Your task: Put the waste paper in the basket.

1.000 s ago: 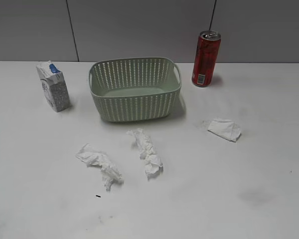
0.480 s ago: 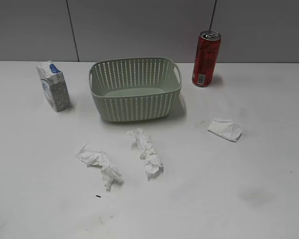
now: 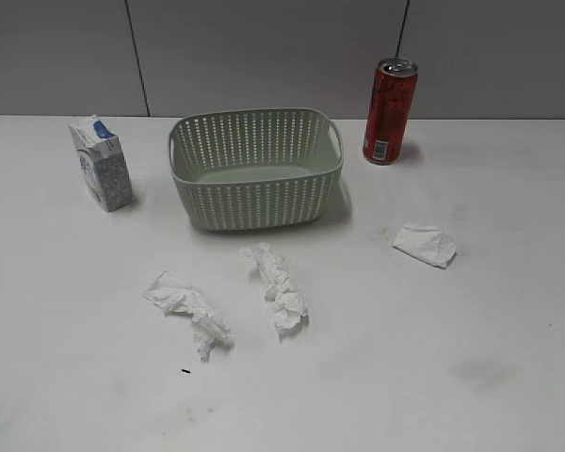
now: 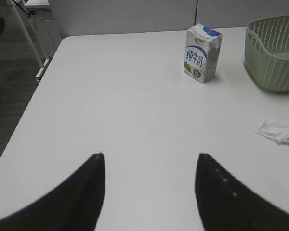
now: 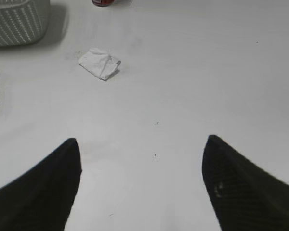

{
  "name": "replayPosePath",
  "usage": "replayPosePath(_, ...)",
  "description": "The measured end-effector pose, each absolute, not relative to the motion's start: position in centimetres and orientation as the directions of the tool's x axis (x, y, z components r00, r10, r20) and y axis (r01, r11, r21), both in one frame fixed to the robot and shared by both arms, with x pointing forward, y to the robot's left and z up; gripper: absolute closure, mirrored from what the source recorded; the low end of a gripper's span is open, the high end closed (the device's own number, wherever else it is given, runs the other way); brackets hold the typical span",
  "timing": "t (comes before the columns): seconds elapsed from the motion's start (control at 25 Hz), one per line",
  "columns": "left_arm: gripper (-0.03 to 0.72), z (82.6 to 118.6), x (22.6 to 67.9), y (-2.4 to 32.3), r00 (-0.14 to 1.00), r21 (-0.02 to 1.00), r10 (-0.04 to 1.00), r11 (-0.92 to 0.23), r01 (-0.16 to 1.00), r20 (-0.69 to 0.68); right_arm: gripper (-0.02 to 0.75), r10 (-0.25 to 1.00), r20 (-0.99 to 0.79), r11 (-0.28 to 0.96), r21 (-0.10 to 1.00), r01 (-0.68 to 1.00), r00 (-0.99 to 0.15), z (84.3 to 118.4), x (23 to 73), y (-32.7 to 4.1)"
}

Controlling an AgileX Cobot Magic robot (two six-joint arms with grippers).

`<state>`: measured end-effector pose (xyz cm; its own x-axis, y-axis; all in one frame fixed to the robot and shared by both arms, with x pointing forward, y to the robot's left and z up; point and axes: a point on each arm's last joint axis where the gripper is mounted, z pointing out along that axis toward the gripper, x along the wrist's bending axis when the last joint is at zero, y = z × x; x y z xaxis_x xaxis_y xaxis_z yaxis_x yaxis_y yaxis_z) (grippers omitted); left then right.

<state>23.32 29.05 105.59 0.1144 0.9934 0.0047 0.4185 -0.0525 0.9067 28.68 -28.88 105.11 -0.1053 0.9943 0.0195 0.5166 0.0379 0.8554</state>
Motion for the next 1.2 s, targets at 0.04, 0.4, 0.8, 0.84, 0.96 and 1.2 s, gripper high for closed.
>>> replayPosePath(0.04, 0.256, 105.6, 23.3, 29.0, 0.114, 0.907, 0.993, -0.052, 0.418, 0.005, 0.147, 0.994, 0.025, 0.034, 0.844, 0.535, -0.103, 105.2, 29.6, -28.9)
replayPosePath(0.4, 0.124, 105.6, 23.3, 29.0, 0.114, 0.907, 0.993, -0.052, 0.418, 0.005, 0.147, 0.992, 0.032, 0.063, 0.694, 0.717, -0.119, 104.9, 37.6, -29.1)
replayPosePath(0.8, 0.021, 105.6, 23.3, 29.0, 0.114, 0.907, 0.993, -0.052, 0.418, 0.005, 0.147, 0.988, 0.076, 0.07, 0.541, 0.838, -0.132, 103.9, 47.4, -29.0)
replayPosePath(0.84, 0.022, 105.6, 23.3, 29.0, 0.114, 0.907, 0.993, -0.052, 0.418, 0.005, 0.147, 0.987, 0.08, 0.075, 0.535, 0.842, -0.138, 103.9, 48.3, -28.8)
replayPosePath(0.96, 0.032, 105.6, 23.3, 29.0, 0.114, 0.907, 0.993, -0.052, 0.418, 0.005, 0.147, 0.979, 0.089, 0.115, 0.492, 0.863, -0.182, 103.0, 50.9, -27.6)
replayPosePath(1.2, 0.05, 105.6, 23.3, 29.0, 0.114, 0.907, 0.993, -0.052, 0.418, 0.005, 0.147, 0.944, 0.042, 0.286, 0.384, 0.878, -0.326, 99.6, 54.9, -22.7)
